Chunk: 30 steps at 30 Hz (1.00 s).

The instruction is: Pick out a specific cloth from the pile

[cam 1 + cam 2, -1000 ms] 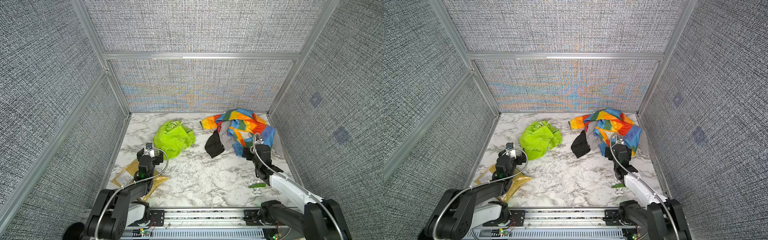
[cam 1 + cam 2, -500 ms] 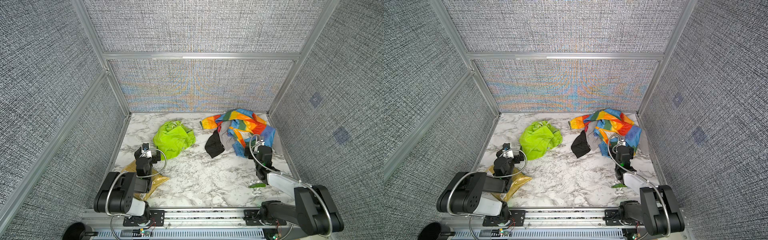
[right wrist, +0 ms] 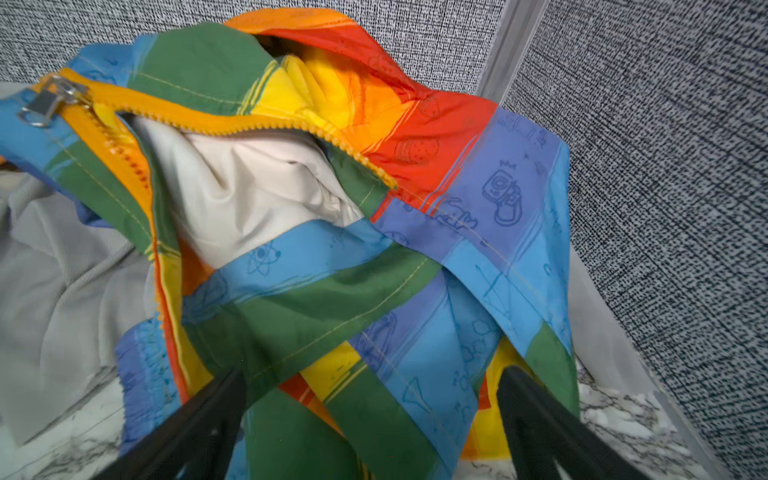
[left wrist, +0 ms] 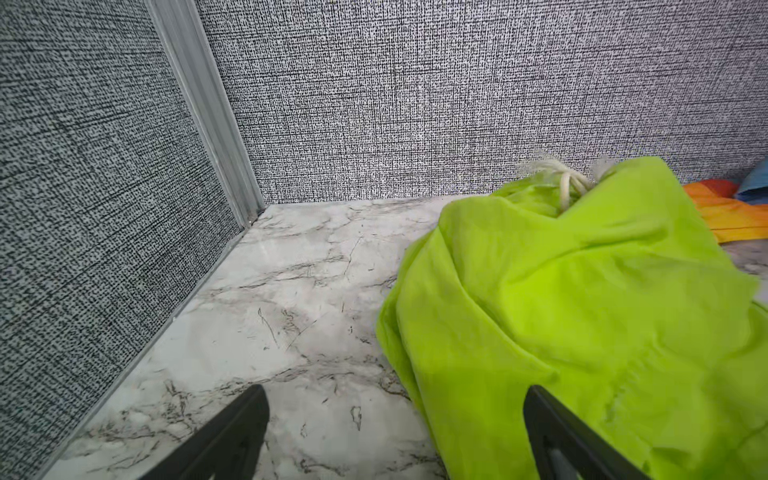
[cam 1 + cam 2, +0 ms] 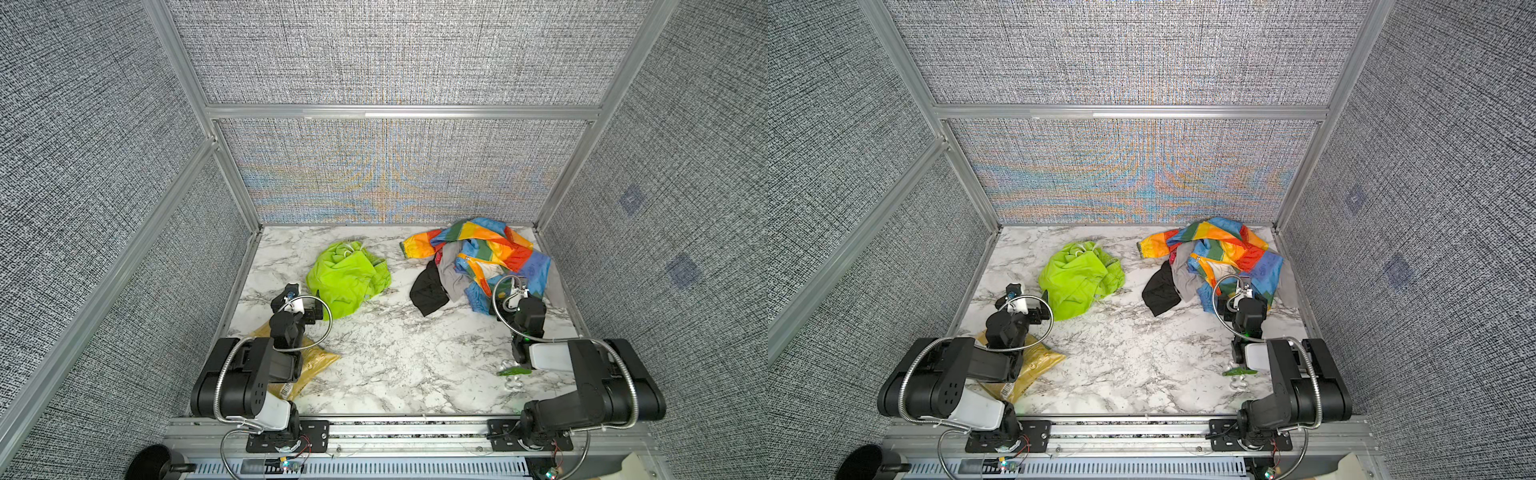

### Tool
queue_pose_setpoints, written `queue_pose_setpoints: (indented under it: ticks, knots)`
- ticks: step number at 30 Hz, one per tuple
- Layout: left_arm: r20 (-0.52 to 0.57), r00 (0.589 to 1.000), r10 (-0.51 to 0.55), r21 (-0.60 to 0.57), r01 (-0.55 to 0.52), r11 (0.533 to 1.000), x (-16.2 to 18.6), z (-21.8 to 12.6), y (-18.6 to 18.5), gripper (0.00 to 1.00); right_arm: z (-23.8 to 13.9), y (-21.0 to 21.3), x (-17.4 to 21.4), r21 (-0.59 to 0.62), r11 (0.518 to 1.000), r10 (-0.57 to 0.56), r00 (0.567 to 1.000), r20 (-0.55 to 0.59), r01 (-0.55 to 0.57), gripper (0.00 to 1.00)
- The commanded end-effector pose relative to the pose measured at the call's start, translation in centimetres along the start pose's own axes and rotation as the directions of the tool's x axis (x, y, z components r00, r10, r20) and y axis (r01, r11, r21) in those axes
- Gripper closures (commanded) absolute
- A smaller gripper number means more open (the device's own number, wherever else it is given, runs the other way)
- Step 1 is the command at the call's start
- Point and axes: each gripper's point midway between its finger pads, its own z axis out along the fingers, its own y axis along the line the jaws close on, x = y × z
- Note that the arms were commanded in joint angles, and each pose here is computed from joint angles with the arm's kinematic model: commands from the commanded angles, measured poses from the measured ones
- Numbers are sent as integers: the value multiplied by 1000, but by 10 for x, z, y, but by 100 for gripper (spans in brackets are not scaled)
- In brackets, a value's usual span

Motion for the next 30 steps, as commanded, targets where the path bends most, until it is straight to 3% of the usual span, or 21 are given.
queue_pose_setpoints:
  ticks: [1,6,30]
  knots:
    - [37,999,-8,11,8,1000,-9,0,-1,1,0,6,-19,-34,999,5,995,97,-2,1]
    - [36,999,-10,12,9,1000,-9,1,-1,1,9,7,-17,-34,999,-3,999,46,5,1]
    - [34,999,-8,11,8,1000,-9,0,-1,1,9,15,-17,-111,994,-11,999,50,16,1]
